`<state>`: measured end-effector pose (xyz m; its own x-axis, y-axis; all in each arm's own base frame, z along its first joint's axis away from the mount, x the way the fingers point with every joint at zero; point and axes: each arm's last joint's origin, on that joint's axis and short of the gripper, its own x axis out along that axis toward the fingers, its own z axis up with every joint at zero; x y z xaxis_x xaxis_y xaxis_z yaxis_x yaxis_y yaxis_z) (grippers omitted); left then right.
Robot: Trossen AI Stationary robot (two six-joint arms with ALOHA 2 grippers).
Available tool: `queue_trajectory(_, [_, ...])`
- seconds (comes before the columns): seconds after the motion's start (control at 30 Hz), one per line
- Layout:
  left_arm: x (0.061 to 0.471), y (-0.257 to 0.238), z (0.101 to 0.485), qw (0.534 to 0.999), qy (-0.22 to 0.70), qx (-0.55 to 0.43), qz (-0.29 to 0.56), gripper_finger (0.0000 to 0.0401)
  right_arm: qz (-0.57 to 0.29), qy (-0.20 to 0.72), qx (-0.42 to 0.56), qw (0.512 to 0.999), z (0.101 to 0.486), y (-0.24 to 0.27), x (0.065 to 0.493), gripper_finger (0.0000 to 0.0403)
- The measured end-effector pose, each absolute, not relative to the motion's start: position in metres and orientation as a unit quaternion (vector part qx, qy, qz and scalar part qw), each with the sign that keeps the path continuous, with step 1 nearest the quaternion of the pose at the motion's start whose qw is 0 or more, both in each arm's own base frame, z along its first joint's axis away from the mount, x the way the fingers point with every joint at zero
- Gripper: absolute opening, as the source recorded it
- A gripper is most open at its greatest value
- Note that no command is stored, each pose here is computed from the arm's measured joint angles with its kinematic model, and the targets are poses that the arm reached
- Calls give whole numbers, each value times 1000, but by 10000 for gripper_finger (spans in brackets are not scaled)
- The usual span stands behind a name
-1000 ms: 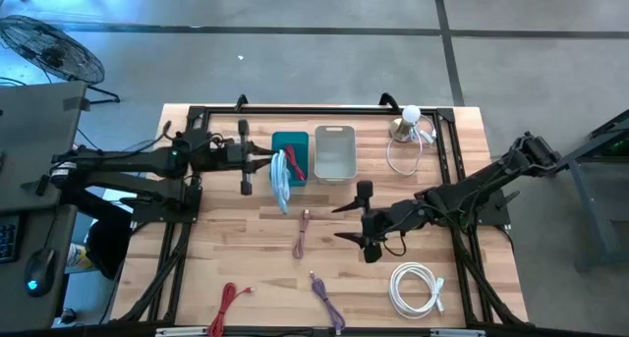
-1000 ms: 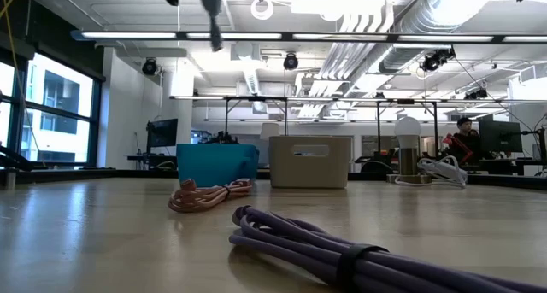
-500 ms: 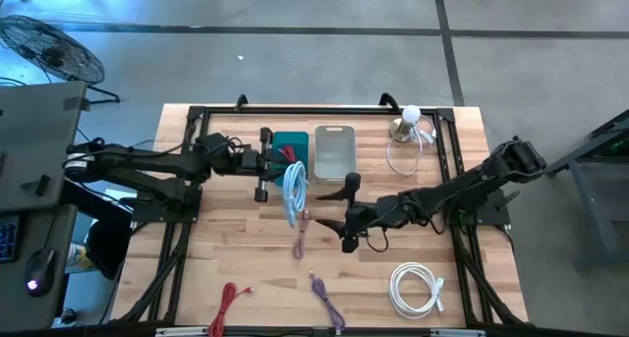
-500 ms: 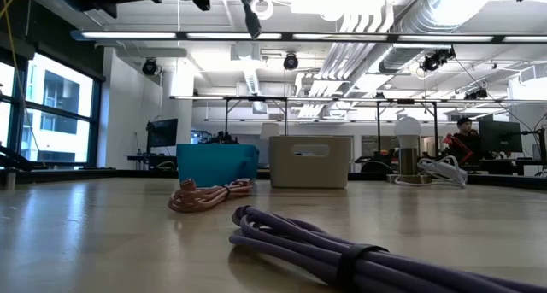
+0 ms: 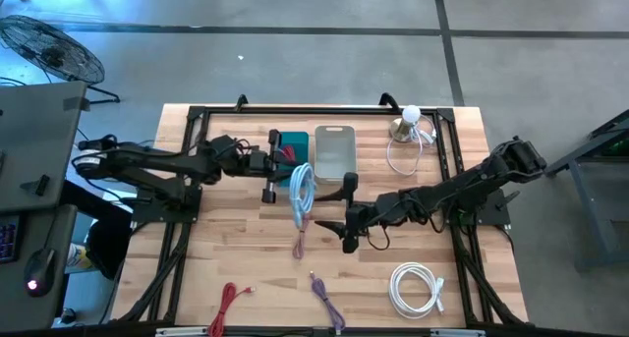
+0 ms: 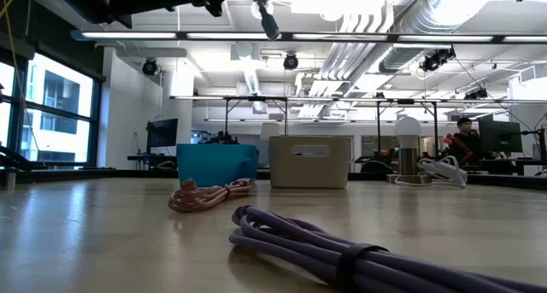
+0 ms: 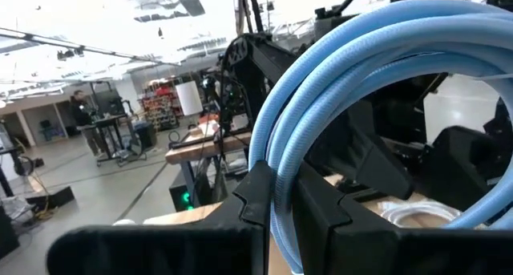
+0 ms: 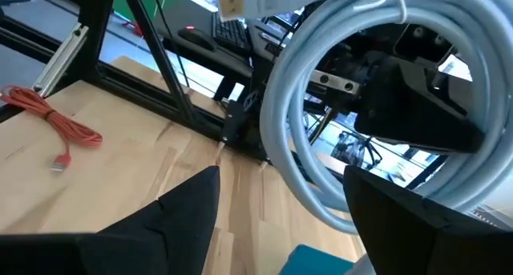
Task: Pick & Place USB Port
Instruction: Put the blue HDMI into the white bin
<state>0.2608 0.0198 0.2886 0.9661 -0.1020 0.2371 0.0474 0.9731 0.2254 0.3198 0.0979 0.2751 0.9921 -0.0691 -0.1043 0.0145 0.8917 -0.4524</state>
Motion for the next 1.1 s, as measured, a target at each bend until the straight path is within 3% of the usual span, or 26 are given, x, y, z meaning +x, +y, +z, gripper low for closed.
queue_trajectory(0.67, [275, 21, 289, 982, -151, 102, -44, 25, 7, 38, -194, 980, 278, 78, 327, 250])
queue_trajectory(0.83, [275, 21, 289, 982, -149, 103, -48, 25, 16, 34, -192, 981, 279, 76, 328, 182])
queue_trajectory(1.0, [276, 21, 287, 983, -141, 106, -48, 25, 27, 33, -193, 980, 278, 71, 329, 41])
queue_trajectory(1.1, [276, 21, 286, 984, -136, 104, -50, 25, 38, 31, -181, 982, 279, 69, 329, 19])
